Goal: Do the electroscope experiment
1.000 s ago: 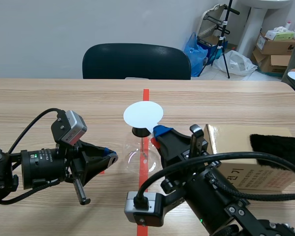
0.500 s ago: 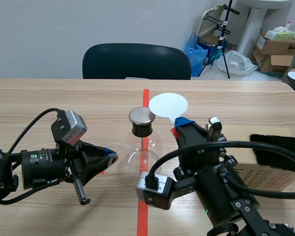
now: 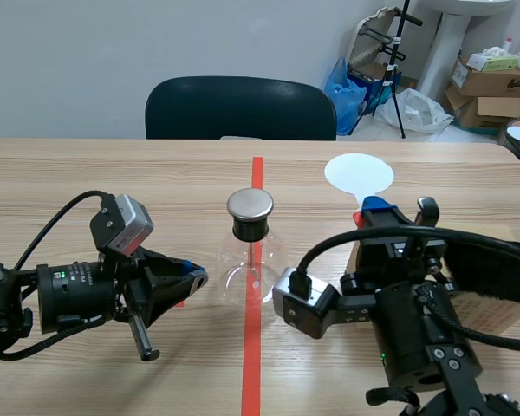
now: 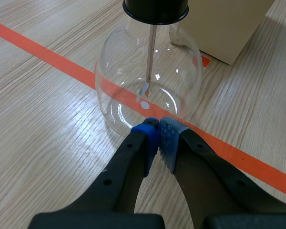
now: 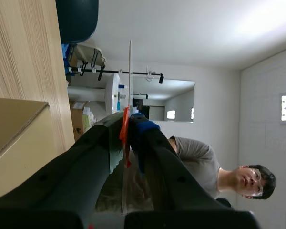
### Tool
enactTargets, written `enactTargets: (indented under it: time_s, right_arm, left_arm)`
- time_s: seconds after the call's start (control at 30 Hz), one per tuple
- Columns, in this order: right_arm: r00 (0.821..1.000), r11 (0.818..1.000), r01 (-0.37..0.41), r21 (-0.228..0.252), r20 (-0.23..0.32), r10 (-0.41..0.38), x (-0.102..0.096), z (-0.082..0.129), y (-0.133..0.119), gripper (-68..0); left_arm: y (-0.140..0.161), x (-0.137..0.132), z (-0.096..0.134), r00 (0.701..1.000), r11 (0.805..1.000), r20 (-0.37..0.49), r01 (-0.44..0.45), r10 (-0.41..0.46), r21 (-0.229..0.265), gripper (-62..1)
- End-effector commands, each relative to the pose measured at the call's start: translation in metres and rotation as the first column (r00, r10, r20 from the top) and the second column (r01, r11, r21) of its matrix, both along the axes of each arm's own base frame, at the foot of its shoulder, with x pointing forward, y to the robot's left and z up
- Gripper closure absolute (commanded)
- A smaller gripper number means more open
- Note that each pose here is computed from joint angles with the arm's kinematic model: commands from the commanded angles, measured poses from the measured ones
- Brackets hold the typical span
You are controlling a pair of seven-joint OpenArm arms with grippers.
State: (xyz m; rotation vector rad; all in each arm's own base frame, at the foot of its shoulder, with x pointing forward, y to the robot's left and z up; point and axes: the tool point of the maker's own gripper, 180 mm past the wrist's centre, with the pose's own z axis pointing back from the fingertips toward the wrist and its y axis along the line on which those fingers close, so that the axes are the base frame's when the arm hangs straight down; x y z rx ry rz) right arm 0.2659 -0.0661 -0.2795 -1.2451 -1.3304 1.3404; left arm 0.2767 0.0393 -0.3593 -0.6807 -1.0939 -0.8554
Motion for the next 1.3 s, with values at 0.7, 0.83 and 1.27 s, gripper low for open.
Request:
enactTargets:
  time_s: [0.7,0.83,1.27]
  right_arm:
    - [0.997,0.998,0.068,0.009,0.044,-0.069,0.0066,0.0119,-0.015,-1.0]
    - [0.997,0.998,0.068,0.009,0.044,-0.069,0.0066,0.0119,-0.015,-1.0]
    - [0.997,0.998,0.068,0.009,0.044,-0.069,0.0066,0.0119,-0.015,-1.0]
  left_arm:
    - [-0.0037,0.004,0.0106,1.0,1.0,0.023,0.001,0.0,-0.031,-3.2]
    - [-0.0037,0.004,0.0106,1.0,1.0,0.023,0.001,0.0,-0.031,-3.2]
    - [-0.0038,0.0041,0.0109,1.0,0.999,0.023,0.001,0.0,-0.033,-3.2]
